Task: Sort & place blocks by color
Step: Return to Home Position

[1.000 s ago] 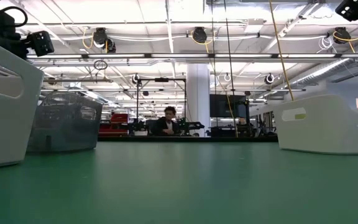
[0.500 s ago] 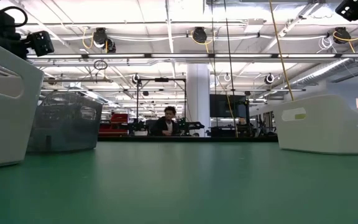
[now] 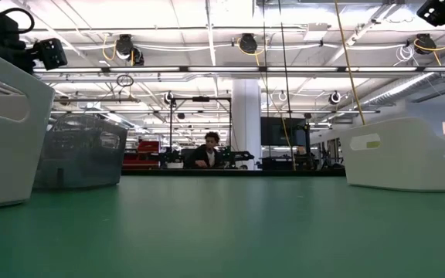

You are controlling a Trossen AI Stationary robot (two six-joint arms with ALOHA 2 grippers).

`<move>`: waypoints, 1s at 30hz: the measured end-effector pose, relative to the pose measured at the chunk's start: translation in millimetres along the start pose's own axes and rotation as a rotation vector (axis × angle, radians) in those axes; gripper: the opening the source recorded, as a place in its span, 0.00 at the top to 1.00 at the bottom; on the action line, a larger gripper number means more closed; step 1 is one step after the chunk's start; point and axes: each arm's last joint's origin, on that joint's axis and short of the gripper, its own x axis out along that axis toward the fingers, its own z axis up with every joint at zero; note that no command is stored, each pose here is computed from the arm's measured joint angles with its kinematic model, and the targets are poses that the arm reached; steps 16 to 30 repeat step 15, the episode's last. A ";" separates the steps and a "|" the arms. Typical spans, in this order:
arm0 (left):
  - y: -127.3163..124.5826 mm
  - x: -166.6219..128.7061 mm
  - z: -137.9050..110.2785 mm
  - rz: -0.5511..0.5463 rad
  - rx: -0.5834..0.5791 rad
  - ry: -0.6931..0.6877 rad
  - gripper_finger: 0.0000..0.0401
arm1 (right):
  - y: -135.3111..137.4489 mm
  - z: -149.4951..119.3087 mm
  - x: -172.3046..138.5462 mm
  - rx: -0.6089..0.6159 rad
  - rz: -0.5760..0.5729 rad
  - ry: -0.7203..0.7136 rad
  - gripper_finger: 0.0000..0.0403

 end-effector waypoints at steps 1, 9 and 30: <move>0.0 0.0 0.0 0.000 0.000 0.000 0.30 | 0.0 0.0 0.0 0.000 0.000 0.000 0.41; 0.0 0.0 0.0 0.000 0.000 0.000 0.30 | 0.0 0.0 0.0 0.000 0.000 0.000 0.41; 0.0 0.0 0.0 0.000 0.000 0.000 0.29 | 0.0 0.0 0.0 0.000 0.000 0.000 0.41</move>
